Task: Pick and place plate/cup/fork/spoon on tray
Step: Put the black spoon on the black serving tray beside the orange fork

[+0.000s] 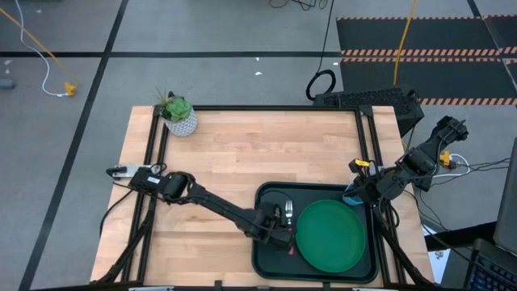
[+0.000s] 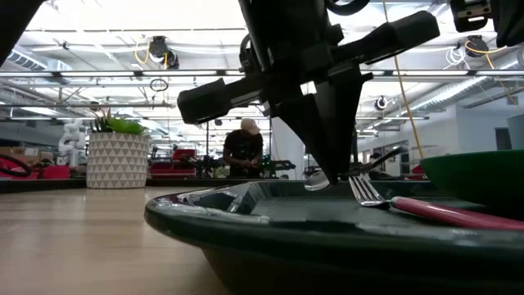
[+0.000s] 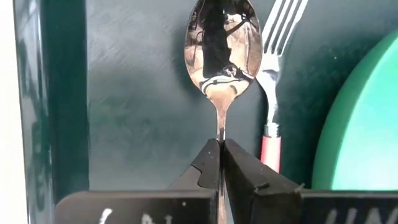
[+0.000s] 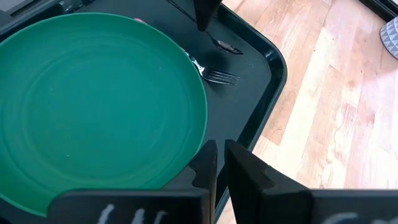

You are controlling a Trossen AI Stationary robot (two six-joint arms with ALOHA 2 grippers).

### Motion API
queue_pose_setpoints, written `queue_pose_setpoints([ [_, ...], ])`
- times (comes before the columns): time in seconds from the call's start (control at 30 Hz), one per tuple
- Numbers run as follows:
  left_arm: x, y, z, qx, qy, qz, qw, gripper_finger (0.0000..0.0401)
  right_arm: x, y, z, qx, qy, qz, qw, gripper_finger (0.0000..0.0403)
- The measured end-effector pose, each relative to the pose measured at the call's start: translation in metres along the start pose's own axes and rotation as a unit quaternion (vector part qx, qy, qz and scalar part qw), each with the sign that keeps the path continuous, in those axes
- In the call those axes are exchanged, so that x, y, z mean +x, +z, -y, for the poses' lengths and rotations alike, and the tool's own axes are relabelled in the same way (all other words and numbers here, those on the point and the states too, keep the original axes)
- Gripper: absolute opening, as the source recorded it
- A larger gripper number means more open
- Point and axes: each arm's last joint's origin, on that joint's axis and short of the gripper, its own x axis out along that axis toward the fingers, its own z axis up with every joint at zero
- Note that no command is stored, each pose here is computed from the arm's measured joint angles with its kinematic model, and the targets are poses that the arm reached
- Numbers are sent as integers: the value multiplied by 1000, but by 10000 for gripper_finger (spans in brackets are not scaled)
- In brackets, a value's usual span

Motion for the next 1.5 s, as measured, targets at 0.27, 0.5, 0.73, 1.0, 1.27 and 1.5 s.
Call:
queue_pose_setpoints([
  [0.27,7,2,-3,17,-5,23,1000,10,0,0,0,2,0,0,1000,22],
  [0.5,17,0,-9,14,-8,18,1000,11,0,0,0,2,0,0,1000,22],
  [0.73,17,0,-8,19,-9,15,1000,29,0,0,0,1,0,0,1000,22],
  [1.0,17,-1,-7,18,-12,1,1000,76,0,0,0,0,0,0,1000,22],
  [1.27,17,-1,-7,6,-13,1,1000,122,0,0,0,1,0,0,1000,22],
  [1.5,17,-2,-7,5,-13,0,1000,145,0,0,0,2,0,0,1000,22],
])
